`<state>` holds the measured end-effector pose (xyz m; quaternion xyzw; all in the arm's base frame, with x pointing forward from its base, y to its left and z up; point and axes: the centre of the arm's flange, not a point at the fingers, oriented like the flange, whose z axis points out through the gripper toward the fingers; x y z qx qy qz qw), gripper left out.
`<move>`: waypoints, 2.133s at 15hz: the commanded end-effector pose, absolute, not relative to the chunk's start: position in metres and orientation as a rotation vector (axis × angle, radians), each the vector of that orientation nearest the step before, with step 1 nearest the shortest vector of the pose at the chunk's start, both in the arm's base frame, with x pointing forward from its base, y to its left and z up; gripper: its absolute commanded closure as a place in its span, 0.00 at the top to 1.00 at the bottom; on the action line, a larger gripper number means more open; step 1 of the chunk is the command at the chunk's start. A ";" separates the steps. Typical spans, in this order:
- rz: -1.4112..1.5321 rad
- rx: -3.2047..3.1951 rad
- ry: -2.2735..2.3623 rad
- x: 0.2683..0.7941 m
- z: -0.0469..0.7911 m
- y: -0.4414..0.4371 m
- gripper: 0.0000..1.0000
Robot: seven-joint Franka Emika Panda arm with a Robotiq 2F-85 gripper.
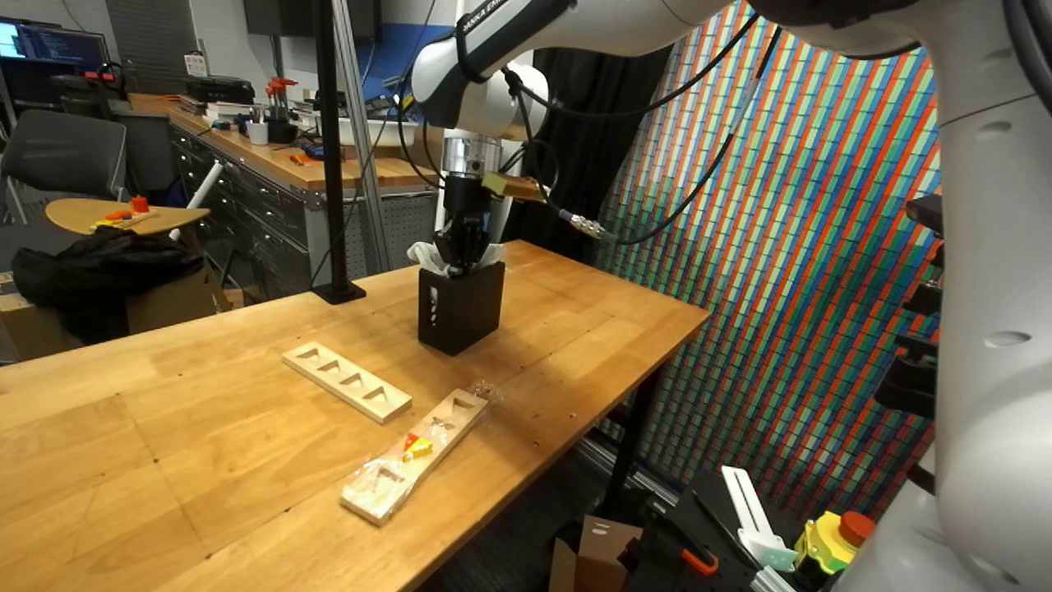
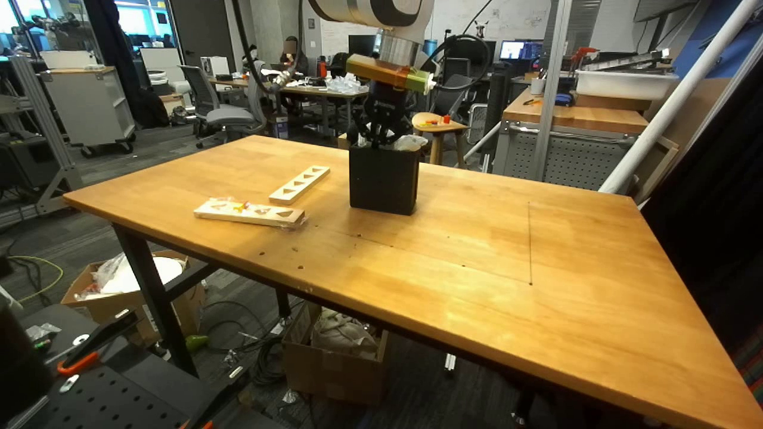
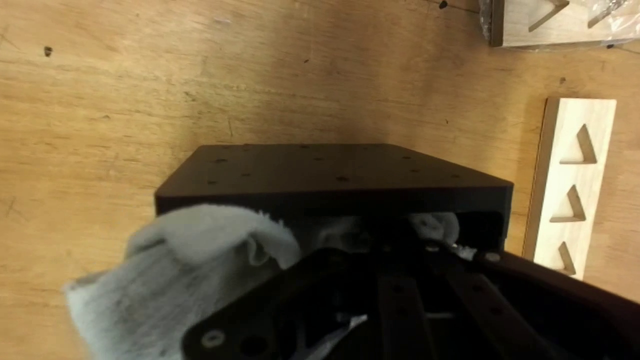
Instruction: Put the white towel in the black box
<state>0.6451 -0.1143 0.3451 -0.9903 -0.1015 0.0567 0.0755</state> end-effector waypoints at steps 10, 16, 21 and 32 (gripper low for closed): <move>0.227 -2.871 -0.404 0.638 0.321 -0.096 0.05; 0.172 -2.955 -0.424 0.626 0.376 -0.104 0.05; 0.122 -3.040 -0.546 0.636 0.439 -0.099 0.04; 0.114 -2.998 -0.837 0.677 0.473 -0.063 0.04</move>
